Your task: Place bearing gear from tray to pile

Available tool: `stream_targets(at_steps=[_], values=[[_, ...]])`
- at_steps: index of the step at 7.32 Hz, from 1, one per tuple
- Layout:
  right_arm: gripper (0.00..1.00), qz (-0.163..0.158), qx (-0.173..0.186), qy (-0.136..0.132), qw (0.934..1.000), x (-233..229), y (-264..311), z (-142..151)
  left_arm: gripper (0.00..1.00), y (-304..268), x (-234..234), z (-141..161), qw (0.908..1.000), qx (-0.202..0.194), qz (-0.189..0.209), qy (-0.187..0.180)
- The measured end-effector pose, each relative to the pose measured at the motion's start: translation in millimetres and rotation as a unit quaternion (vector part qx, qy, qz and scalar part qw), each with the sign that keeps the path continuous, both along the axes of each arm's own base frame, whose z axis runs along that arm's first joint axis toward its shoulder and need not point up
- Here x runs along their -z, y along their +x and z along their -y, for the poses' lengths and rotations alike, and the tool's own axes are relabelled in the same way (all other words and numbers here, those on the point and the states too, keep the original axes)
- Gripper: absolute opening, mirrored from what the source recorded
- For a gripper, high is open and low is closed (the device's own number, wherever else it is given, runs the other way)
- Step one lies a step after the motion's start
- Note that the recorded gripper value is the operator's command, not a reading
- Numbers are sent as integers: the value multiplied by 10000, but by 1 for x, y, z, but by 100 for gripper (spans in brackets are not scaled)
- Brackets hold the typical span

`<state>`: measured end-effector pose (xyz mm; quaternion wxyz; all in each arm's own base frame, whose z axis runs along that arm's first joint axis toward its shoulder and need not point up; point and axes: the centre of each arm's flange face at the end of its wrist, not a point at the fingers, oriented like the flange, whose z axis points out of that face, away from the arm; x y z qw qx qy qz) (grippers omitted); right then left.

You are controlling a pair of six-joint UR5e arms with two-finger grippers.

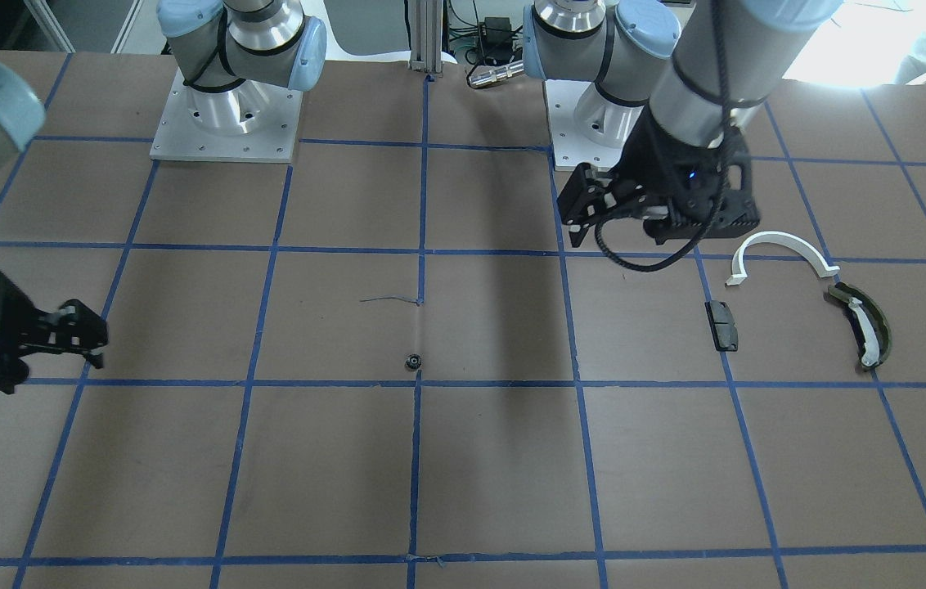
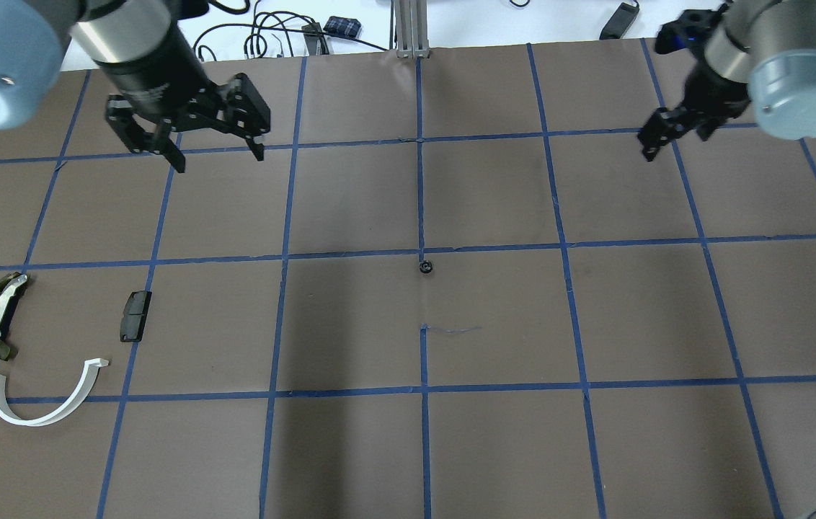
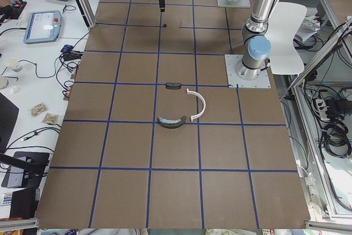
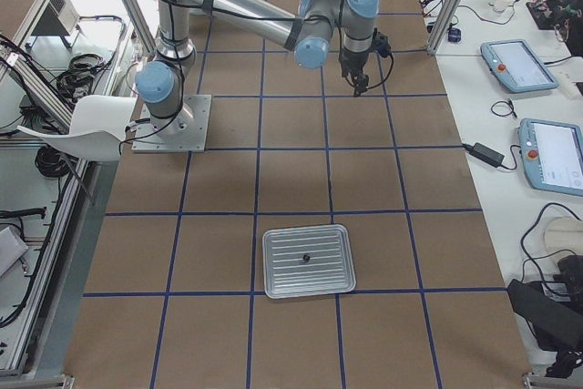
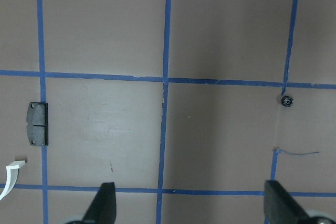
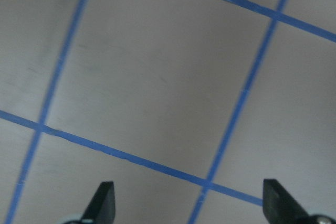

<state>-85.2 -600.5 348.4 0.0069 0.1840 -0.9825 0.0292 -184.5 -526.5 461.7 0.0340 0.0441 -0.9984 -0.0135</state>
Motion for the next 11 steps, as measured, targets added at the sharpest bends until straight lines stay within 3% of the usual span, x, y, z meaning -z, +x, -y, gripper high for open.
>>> stream_targets(at_steps=[3,5,8,9,11], values=[[99,-123,-516,49,9986,21,-238,-69,98,-101,113,-4,9997,69,-141,-183],[96,-232,-1178,-20,9928,72,-341,-98,98,-152,189,-15,9998,172,-96,-103],[89,106,-1844,-103,9827,152,-405,-113,90,-200,266,-20,9998,163,-31,-125],[79,136,-2012,-63,9794,168,-411,-114,88,-204,278,-18,9997,186,-13,-131],[78,14,-2241,-3,9746,175,-418,-114,75,-202,287,-13,9992,236,203,-235]])
